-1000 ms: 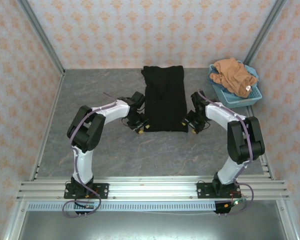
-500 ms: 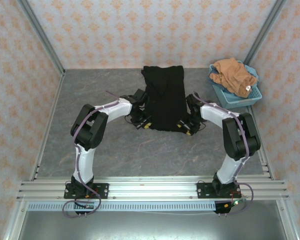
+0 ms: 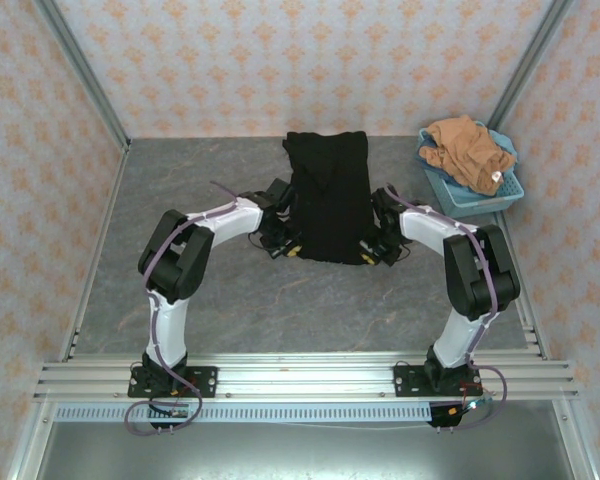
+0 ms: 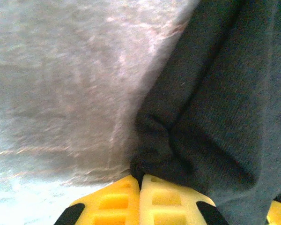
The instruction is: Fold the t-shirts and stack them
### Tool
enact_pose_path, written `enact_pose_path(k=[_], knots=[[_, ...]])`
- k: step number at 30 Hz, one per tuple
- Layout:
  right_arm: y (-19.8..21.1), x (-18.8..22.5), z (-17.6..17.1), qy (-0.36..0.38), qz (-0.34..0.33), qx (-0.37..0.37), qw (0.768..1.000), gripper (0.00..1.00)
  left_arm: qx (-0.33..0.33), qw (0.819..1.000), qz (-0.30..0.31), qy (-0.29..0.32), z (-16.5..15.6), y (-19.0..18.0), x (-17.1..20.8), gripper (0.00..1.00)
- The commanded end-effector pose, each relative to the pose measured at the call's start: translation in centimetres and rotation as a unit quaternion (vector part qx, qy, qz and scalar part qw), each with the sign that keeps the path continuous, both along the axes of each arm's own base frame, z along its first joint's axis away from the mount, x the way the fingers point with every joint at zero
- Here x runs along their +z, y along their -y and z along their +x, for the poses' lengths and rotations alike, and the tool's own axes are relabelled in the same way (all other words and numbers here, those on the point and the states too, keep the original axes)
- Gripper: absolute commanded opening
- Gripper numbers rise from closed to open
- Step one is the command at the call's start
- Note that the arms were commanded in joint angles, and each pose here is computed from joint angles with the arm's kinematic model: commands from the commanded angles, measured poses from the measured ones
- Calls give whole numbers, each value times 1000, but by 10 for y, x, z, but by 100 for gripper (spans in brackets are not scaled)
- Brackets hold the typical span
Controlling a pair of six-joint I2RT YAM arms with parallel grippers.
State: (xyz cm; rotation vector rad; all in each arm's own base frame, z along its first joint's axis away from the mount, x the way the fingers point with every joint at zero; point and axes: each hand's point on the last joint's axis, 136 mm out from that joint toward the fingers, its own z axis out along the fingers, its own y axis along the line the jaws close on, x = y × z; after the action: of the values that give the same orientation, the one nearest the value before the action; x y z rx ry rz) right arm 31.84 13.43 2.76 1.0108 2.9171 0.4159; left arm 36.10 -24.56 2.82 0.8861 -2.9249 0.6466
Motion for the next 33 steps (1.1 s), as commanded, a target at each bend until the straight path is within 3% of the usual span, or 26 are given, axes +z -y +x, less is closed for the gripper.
enact_pose_path(k=[1, 10, 21, 26, 33], knots=[[12, 12, 3, 13, -36, -2, 999, 0, -17, 999, 30, 7, -21, -15, 14, 0], [-2, 20, -30, -9, -24, 59, 998, 0, -66, 997, 34, -6, -76, -26, 18, 0], [0, 48, -153, -93, 8, 146, 985, 0, -186, 982, 30, -26, -176, -35, 46, 0], [-2, 75, -189, -97, 53, 144, 983, 0, -224, 974, -18, 7, -210, -24, 75, 0], [-8, 136, -183, -45, 84, 116, 989, 0, -202, 969, -82, 112, -204, -13, 147, 0]])
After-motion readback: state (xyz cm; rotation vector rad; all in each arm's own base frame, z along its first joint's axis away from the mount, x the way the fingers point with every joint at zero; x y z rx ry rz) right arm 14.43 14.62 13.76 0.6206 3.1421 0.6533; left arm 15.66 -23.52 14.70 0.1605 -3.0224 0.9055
